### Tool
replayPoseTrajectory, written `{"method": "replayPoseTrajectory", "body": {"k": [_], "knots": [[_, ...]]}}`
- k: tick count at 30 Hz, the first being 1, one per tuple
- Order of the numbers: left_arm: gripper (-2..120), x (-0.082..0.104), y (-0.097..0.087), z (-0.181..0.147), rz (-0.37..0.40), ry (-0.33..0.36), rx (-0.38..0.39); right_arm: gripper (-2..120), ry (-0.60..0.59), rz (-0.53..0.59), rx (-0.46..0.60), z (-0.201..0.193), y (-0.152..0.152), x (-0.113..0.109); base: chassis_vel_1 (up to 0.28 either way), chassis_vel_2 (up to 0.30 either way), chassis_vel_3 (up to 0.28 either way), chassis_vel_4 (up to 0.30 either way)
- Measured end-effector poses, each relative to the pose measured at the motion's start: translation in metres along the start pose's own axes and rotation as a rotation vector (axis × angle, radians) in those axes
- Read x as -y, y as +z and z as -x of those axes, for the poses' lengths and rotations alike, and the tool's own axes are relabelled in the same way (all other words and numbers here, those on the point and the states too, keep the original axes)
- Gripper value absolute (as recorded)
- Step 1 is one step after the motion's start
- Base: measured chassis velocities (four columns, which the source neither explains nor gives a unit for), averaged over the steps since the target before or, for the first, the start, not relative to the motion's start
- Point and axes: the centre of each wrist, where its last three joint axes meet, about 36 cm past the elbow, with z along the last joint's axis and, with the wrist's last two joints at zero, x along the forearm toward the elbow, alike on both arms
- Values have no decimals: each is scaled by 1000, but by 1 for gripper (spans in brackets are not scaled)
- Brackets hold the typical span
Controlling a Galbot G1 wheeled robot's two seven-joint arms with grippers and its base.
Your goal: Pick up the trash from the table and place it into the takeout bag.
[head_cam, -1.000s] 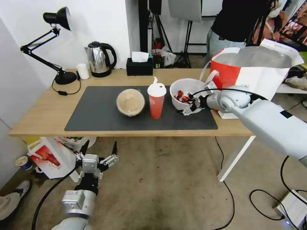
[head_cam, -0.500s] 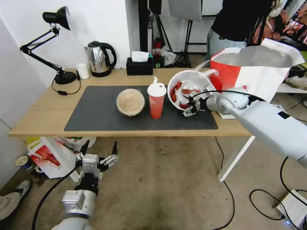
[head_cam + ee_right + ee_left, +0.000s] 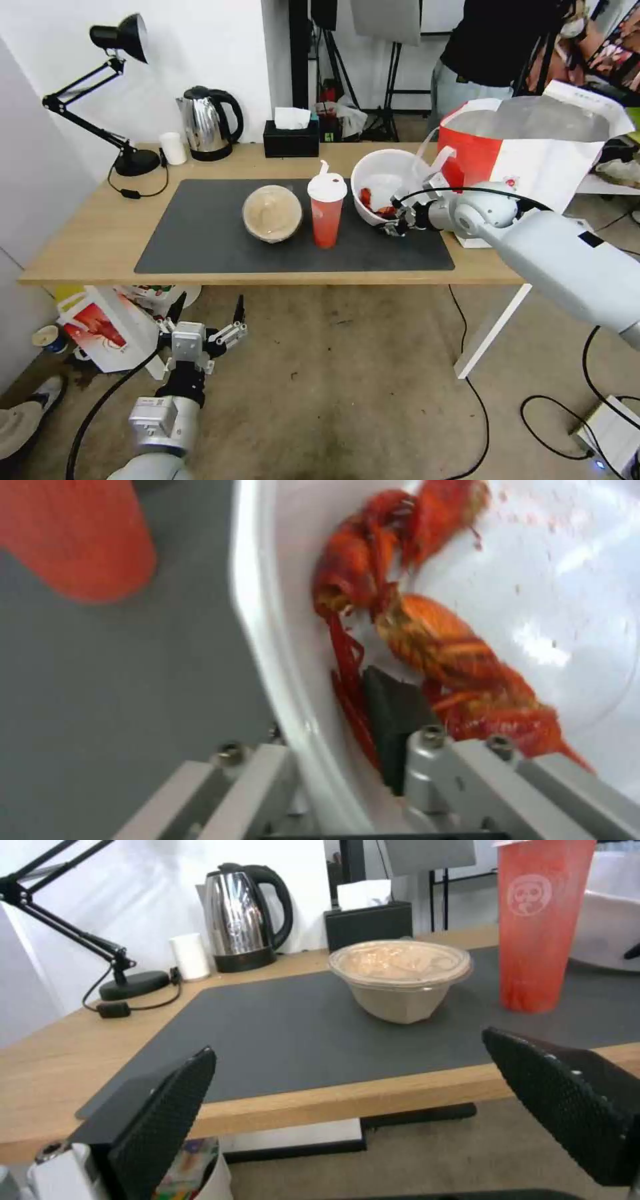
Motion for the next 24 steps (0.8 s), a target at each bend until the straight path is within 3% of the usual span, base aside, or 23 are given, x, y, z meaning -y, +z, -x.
{"method": "replayPoseTrajectory", "body": {"k": [3,24], "knots": [[100,0,0,0,0,0,0,0,10,-2,9,-3,-4,0,0,0,0,0],[100,0,0,0,0,0,0,0,25,-20,23,-21,-17,0,0,0,0,0]]}}
